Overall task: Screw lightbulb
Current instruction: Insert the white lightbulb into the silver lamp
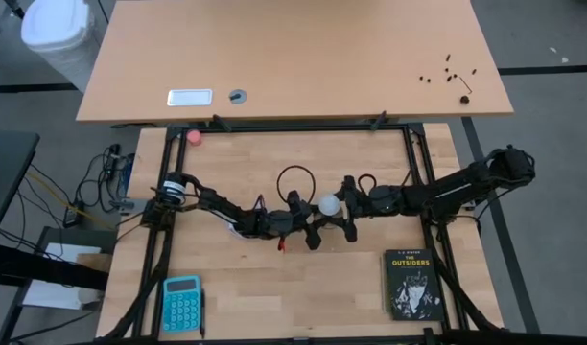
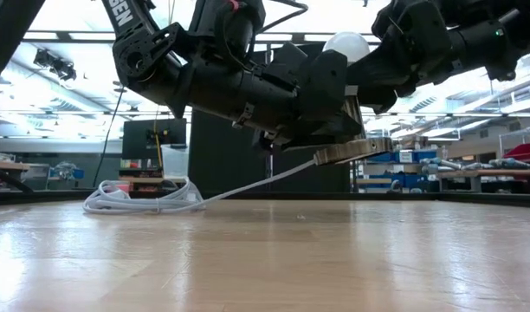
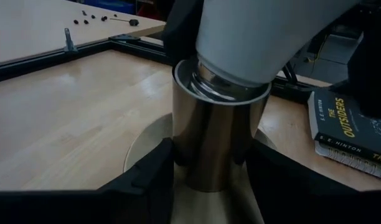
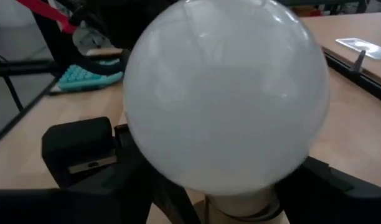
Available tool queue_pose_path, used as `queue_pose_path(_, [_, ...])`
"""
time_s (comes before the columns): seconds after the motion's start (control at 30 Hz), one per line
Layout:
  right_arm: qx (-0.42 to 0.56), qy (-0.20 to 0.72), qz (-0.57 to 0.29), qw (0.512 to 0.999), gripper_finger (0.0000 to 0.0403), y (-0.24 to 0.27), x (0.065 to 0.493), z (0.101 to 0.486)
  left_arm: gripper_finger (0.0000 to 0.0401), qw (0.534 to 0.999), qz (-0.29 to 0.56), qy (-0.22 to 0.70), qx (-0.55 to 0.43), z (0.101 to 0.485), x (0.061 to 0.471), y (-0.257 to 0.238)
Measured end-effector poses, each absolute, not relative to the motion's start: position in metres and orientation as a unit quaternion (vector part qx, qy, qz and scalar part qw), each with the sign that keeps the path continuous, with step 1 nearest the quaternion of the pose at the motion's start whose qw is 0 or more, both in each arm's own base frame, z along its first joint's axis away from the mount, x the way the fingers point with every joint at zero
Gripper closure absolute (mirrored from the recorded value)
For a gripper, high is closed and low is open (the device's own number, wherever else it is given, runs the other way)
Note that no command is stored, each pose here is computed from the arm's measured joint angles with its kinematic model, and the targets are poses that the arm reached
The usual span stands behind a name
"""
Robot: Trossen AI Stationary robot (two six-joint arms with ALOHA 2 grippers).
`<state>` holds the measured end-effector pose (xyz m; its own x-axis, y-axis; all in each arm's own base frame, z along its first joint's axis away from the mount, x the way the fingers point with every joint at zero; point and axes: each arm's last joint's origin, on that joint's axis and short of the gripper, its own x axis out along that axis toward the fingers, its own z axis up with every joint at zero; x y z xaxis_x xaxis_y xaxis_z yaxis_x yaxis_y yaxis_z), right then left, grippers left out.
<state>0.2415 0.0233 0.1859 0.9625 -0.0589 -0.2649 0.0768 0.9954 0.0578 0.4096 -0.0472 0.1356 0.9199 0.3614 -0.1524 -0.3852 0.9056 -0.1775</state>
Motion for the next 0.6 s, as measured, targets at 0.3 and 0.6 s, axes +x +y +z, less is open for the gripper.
queue_pose_path(0.3, [-0.014,0.154,-0.037,0.987,0.0119,0.023,0.250,0.197,0.0213,0.975,0.187,0.061,-0.102,0.135,0.410,-0.047])
queue_pose_path(0.6, [-0.051,0.132,-0.033,0.989,0.0127,0.023,0.251,0.201,0.0213,0.975,0.185,0.062,-0.102,0.135,0.410,-0.048])
